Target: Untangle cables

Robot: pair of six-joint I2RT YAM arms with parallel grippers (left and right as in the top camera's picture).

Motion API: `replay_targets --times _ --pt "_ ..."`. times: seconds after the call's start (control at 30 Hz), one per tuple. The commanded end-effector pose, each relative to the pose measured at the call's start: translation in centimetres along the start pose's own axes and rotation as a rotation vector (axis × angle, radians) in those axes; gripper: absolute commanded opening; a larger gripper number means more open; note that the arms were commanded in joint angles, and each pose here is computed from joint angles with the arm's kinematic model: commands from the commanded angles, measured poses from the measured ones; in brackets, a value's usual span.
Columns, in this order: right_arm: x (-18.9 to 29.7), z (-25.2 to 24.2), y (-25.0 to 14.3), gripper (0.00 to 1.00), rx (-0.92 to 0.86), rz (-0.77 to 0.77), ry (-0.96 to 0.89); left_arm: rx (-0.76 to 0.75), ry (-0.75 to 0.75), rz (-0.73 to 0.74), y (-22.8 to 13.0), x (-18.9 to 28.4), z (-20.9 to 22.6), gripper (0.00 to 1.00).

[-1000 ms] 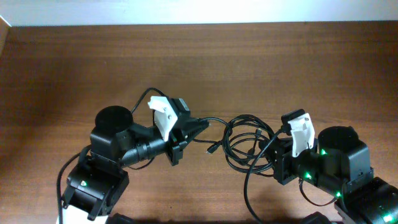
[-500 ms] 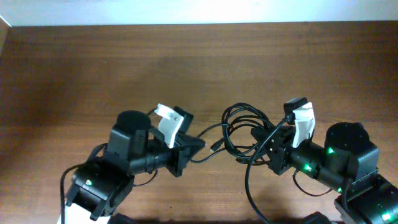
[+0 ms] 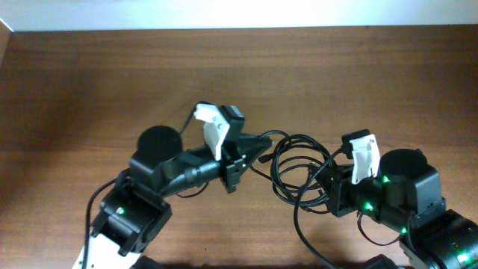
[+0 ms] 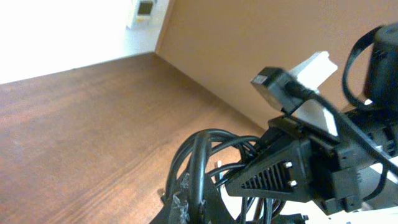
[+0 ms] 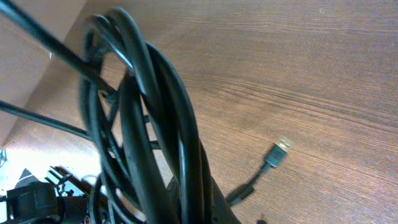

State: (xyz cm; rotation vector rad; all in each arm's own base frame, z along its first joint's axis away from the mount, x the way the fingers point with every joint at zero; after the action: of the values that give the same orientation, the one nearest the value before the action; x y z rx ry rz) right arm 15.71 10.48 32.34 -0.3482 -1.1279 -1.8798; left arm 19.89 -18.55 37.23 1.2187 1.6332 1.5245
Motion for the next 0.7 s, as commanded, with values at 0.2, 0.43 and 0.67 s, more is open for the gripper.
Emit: replay_targets --times 0.2,0.43,0.67 --pt "0.4 -0.3 0.6 0.04 0.003 -0.049 -0.046 0.159 0.302 0.152 -3.1 5.3 2.2 0.0" --pt "0.4 0.0 1.0 0.04 0.009 -0.074 -0.029 0.273 0.484 0.392 -7.6 7.1 2.9 0.0" --pt "0.6 0.6 2.3 0.04 0.025 -0.154 -0.002 0.355 0.506 0.577 -10.6 8.6 2.0 0.0"
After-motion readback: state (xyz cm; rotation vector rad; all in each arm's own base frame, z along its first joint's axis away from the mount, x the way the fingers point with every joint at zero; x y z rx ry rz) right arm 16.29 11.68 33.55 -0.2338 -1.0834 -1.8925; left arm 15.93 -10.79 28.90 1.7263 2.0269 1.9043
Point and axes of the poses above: each gripper's point midway between its finger pads, its own x axis back along the fingers, its own z axis along the line the jaws close on, y = z × x, the point moved 7 cm from there along x, back along the fingers, and after that the axes turned 13 degrees about -x, right-handed, at the moved point
